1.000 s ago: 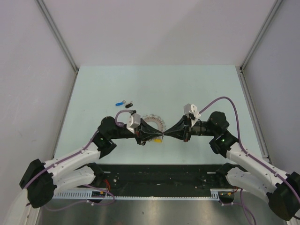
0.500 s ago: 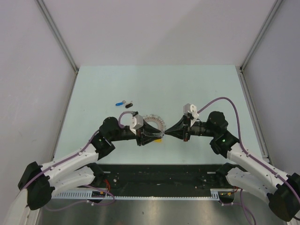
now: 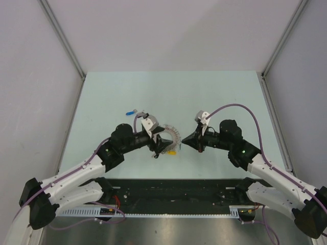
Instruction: Put the keys on the keyring
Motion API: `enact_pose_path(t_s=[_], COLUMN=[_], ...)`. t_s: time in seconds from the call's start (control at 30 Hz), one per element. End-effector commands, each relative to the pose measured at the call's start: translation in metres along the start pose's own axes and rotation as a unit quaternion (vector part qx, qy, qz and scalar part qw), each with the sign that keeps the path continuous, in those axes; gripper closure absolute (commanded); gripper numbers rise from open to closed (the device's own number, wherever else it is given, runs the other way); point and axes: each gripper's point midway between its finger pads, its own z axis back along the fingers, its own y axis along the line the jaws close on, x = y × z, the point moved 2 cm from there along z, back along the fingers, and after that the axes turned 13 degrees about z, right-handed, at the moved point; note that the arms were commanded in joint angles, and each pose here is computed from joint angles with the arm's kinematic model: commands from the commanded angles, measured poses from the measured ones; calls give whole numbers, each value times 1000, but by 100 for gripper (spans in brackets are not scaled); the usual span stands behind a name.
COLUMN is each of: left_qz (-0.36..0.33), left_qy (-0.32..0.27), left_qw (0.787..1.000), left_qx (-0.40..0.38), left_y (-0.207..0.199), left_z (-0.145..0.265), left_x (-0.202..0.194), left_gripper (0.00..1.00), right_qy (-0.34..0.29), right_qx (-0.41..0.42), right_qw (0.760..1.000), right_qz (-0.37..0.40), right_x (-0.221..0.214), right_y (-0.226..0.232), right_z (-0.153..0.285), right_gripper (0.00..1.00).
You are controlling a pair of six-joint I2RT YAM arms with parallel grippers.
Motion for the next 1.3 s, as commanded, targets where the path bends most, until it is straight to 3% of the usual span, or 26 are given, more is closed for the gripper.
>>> enact_pose_path(t_s=[0.0,0.2,0.5,0.87,1.27], left_qz=[18,66,100,113,115], left_qy=[46,98,125,155,178], left_qw=[993,981,971,952,942], left_qx=[106,151,176,241,259], left_y=[33,46,49,54,46], left_z=[-5,-13,-22,-27,-42], left_x=[-10,-32,-52,-68,-84], left_gripper=[23,23,24,23,30], right_qy=[68,111,137,147,162], right_qx=[-94,-153,-219,-242,-269], right_qw=[993,981,964,958,948], right_qz=[-26,-47,-62,-47,-41], right_x=[-16,-32,-43,-47,-55], right_y=[-26,-37,-51,-51,-52], right_z=[7,17,28,27,30], right_gripper=[100,100,100,100,100])
